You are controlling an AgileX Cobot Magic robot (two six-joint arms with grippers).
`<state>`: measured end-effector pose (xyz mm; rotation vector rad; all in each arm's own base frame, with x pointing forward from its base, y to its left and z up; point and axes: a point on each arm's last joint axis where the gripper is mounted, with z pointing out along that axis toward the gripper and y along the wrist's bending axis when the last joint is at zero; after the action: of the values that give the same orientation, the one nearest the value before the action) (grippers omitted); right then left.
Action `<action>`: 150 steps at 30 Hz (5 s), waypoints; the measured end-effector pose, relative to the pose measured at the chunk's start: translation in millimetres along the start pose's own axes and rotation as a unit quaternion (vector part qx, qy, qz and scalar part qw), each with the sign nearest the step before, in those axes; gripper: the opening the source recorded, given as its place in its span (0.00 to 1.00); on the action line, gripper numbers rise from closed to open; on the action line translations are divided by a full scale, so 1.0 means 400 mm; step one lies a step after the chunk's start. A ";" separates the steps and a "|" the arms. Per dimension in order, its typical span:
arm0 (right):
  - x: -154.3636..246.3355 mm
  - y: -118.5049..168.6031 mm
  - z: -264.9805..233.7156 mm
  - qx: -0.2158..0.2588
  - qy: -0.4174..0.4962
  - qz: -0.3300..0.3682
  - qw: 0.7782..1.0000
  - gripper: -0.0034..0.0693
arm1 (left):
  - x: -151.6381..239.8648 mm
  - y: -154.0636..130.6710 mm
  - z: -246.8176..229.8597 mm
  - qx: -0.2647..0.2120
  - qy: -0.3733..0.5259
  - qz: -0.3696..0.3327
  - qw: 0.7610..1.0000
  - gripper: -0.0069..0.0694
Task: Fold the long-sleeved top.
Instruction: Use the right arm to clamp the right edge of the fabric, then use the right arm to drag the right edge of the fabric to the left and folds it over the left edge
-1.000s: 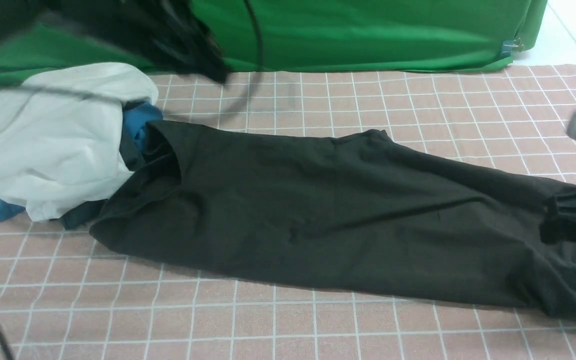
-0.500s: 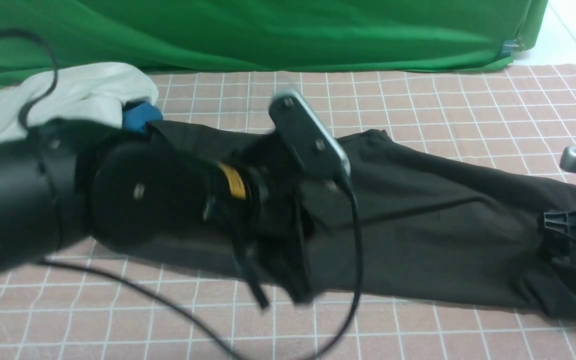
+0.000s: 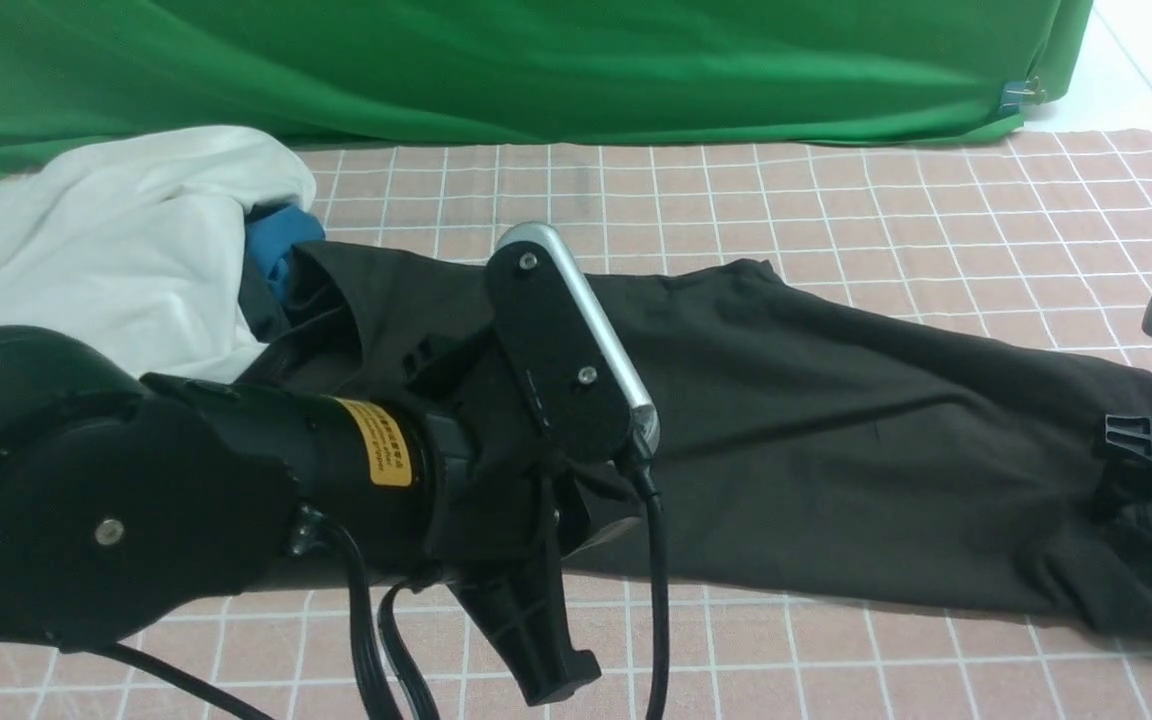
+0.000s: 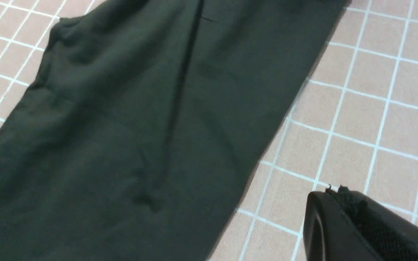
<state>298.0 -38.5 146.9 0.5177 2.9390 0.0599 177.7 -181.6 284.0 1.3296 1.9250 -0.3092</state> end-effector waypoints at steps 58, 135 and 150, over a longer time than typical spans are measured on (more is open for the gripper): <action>0.052 -0.166 -0.265 0.085 -0.095 -0.017 0.992 0.18 | -0.007 -0.003 -0.112 -0.033 -0.036 0.026 0.998 0.11; 0.058 0.774 -0.318 -0.380 -0.089 -0.360 0.848 0.18 | 0.100 0.140 -0.259 -0.298 0.057 -0.143 0.942 0.11; 0.055 0.813 -0.240 -0.382 -0.068 -0.304 0.870 0.24 | 0.097 0.136 -0.256 -0.287 0.047 -0.155 0.944 0.11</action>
<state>371.5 273.1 260.0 -0.4923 2.4894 0.9927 172.9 -72.2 338.2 0.6694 2.0858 0.1672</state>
